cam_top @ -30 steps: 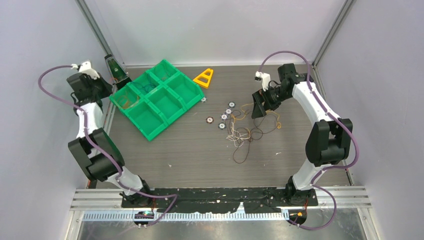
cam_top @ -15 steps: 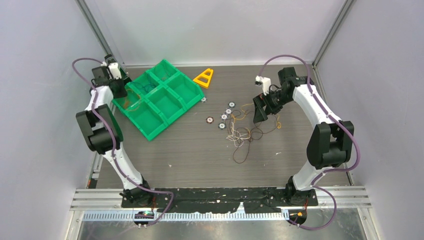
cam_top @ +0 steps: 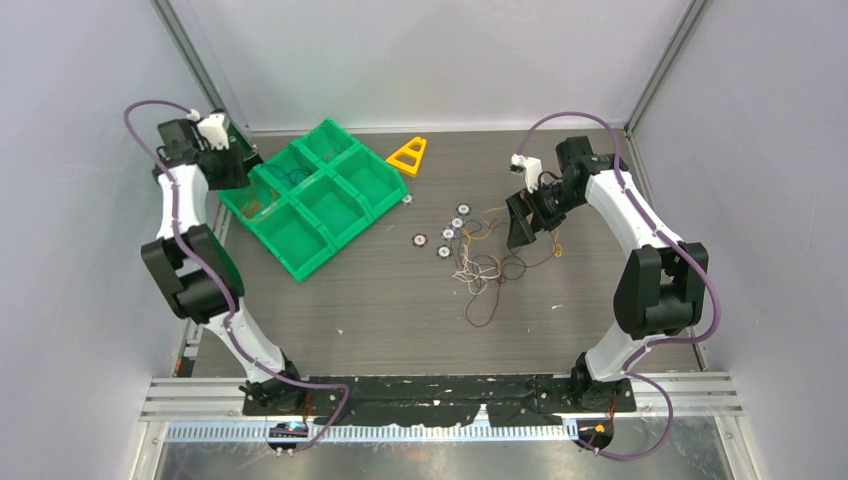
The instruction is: Untangle the cables
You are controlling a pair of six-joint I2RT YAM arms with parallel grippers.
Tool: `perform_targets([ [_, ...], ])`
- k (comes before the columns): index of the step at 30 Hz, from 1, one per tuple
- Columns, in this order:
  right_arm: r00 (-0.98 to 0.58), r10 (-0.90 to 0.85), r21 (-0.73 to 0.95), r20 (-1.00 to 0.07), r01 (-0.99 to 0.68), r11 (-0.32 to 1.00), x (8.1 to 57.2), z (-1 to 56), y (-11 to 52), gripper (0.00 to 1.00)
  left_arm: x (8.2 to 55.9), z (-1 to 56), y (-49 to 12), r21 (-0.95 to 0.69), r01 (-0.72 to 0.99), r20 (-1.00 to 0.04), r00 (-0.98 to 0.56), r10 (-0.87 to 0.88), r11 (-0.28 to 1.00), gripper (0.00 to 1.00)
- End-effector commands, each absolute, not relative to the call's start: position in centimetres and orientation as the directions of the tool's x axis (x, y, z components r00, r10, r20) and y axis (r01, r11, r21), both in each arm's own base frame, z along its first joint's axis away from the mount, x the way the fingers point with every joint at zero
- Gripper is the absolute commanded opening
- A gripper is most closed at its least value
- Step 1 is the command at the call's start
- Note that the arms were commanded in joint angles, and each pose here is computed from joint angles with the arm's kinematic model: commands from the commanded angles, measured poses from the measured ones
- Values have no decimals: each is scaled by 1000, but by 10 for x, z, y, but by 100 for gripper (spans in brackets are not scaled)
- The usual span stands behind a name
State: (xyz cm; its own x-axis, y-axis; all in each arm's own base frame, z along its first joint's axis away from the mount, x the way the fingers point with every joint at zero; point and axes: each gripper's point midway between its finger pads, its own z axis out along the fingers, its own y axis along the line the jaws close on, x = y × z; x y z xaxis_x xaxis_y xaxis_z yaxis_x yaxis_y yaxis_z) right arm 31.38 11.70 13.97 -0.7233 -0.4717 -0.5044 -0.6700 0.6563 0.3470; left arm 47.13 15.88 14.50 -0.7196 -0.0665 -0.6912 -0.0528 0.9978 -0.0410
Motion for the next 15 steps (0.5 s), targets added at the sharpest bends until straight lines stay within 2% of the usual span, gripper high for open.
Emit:
perform_targets([
  [1,-683,-476,322,-554,-703,634,312,157,121,96,435,232,114,-26,265,-805,-577,137,964,51],
  [3,-684,-474,328,-555,-704,630,311,156,122,96,412,227,93,-56,374,-770,-607,199,926,51],
  [5,-684,-471,333,-557,-703,628,311,155,123,95,399,215,84,-104,386,-725,-660,197,916,50],
  [9,-686,-467,343,-557,-703,623,311,154,125,95,399,196,78,-157,322,-692,-711,129,933,50],
  [15,-684,-466,341,-561,-704,623,313,155,125,96,415,163,71,-147,255,-640,-761,105,956,49],
])
